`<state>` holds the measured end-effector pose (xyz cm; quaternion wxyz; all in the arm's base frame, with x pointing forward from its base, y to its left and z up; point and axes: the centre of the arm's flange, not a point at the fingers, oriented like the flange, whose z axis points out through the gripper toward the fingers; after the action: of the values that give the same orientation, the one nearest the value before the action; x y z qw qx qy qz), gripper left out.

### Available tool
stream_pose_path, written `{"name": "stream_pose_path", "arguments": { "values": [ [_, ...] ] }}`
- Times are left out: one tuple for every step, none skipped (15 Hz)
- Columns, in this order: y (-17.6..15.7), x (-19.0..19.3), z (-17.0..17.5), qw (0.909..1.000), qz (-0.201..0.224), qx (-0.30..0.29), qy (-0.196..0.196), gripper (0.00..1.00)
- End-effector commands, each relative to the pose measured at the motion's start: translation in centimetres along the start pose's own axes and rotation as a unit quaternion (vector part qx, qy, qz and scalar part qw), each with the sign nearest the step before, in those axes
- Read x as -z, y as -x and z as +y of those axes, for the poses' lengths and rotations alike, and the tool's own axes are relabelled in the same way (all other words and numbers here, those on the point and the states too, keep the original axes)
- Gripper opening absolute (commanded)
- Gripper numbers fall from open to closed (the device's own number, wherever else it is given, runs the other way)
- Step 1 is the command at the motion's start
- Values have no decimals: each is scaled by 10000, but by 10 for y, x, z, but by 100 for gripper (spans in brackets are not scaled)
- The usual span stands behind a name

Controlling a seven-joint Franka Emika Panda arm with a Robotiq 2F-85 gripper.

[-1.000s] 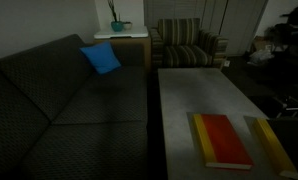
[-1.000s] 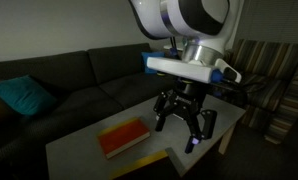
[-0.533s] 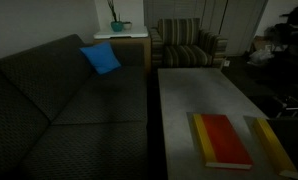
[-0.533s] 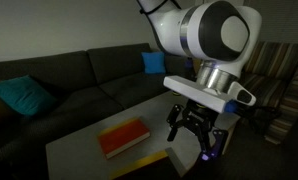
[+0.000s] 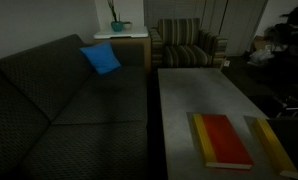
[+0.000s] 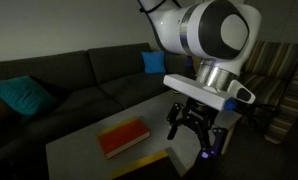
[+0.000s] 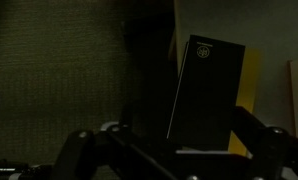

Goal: Move the black book closer to the red book

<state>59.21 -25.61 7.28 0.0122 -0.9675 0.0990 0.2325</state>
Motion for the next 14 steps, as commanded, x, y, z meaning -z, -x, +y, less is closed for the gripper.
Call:
{"name": "stream_pose_path", "arguments": {
  "values": [
    [3,-3,0,10000,40,82,-12,100],
    [7,-4,3,9999,56,131,16,100],
    [9,-8,9,9998,70,171,66,100],
    [11,-10,13,9995,66,278,152,100],
    [14,-11,19,9990,73,371,228,100],
    [14,-14,25,9981,46,498,361,100],
    [10,-17,31,9971,12,585,488,100],
    [4,-20,39,9965,-49,539,637,100],
    [-2,-24,49,9965,-74,463,697,100],
    [-11,-30,60,9966,-12,411,716,100],
    [-18,-34,67,9966,45,343,749,100],
    [-27,-40,76,9966,196,329,732,100],
    [-36,-46,84,9964,355,287,710,100],
    [-46,-51,91,9959,531,281,675,100]
  ]
}}
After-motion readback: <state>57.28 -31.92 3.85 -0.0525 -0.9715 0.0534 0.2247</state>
